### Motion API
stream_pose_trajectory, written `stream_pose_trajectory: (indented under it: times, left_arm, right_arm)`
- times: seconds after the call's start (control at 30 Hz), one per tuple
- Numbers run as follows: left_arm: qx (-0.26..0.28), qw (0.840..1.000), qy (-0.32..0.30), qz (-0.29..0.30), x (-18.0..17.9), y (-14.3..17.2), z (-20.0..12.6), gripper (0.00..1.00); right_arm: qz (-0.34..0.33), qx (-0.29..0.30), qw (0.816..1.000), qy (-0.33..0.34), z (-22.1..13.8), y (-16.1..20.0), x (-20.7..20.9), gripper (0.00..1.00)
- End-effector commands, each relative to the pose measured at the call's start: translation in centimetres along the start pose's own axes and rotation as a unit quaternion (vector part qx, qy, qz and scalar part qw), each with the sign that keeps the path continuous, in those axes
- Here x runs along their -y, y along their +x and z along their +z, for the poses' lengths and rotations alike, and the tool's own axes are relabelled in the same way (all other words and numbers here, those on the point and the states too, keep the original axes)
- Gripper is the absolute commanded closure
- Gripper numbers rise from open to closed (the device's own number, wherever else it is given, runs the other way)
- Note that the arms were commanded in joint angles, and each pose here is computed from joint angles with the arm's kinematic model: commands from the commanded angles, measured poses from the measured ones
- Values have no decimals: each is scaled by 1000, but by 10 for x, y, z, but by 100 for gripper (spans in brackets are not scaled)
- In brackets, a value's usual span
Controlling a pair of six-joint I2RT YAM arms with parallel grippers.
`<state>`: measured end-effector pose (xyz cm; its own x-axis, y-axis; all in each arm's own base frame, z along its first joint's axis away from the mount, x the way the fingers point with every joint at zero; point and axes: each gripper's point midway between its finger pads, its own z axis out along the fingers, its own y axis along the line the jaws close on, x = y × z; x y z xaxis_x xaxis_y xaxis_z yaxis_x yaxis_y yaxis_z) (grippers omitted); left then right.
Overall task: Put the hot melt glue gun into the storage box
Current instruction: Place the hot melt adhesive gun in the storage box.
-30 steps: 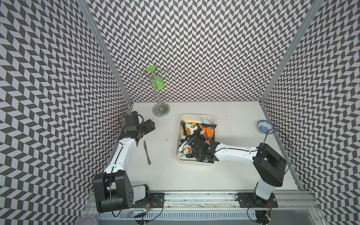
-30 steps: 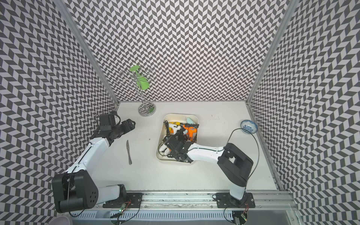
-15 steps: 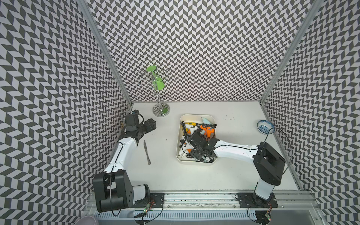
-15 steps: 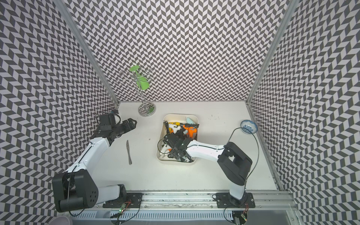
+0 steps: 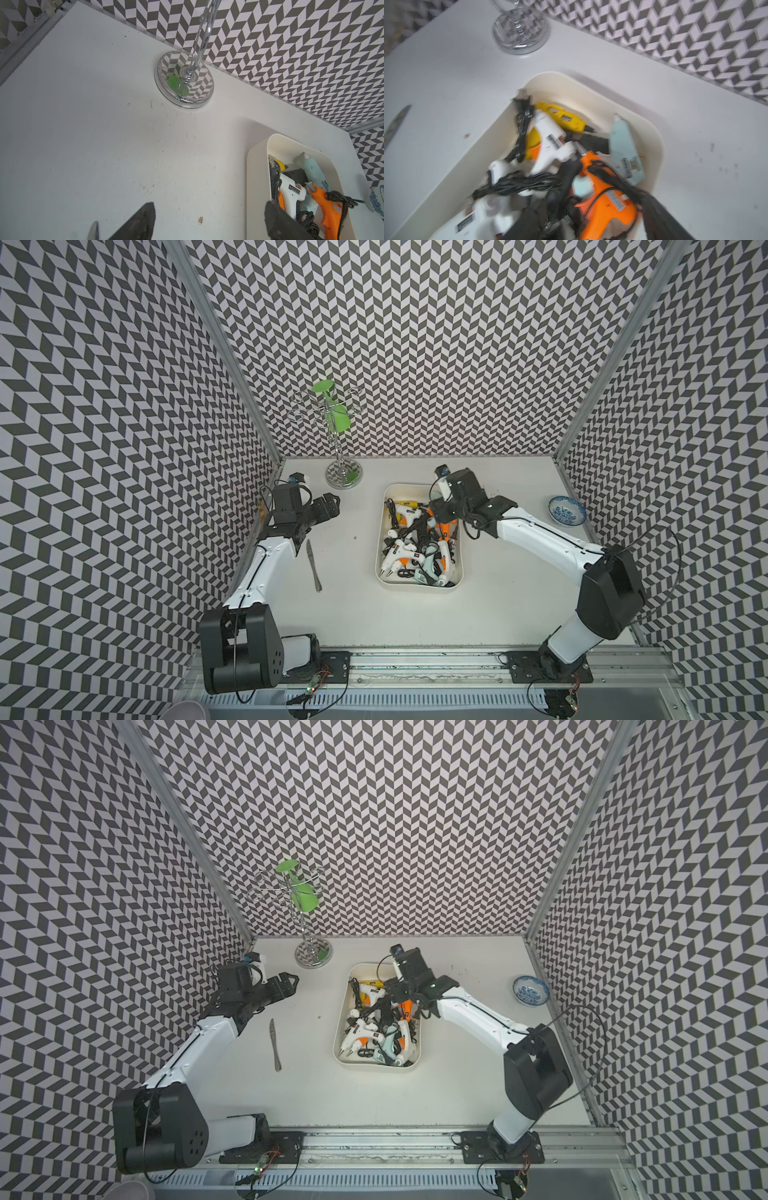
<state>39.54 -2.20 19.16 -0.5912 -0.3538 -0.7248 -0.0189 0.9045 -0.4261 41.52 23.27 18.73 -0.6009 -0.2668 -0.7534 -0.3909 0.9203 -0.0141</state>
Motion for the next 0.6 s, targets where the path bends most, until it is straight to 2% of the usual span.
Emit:
stream_pose_trajectory:
  times: [0.0,0.07,0.27,0.47,0.57]
  left_arm:
    - [19,1000,14,20,10,-6,-5,14]
    - [18,999,14,22,11,-4,-5,14]
    - [17,999,8,26,10,-1,-8,14]
    - [17,999,3,28,8,2,-9,14]
    - [15,999,4,29,8,3,-8,14]
  right_arm:
    - [30,-1,999,-25,21,4,2,47]
    - [35,-11,999,-29,33,14,2,60]
    - [75,-29,993,-89,53,42,-21,79]
    - [129,-63,986,-80,70,107,-31,84]
    - [131,-68,986,-75,74,122,-32,85]
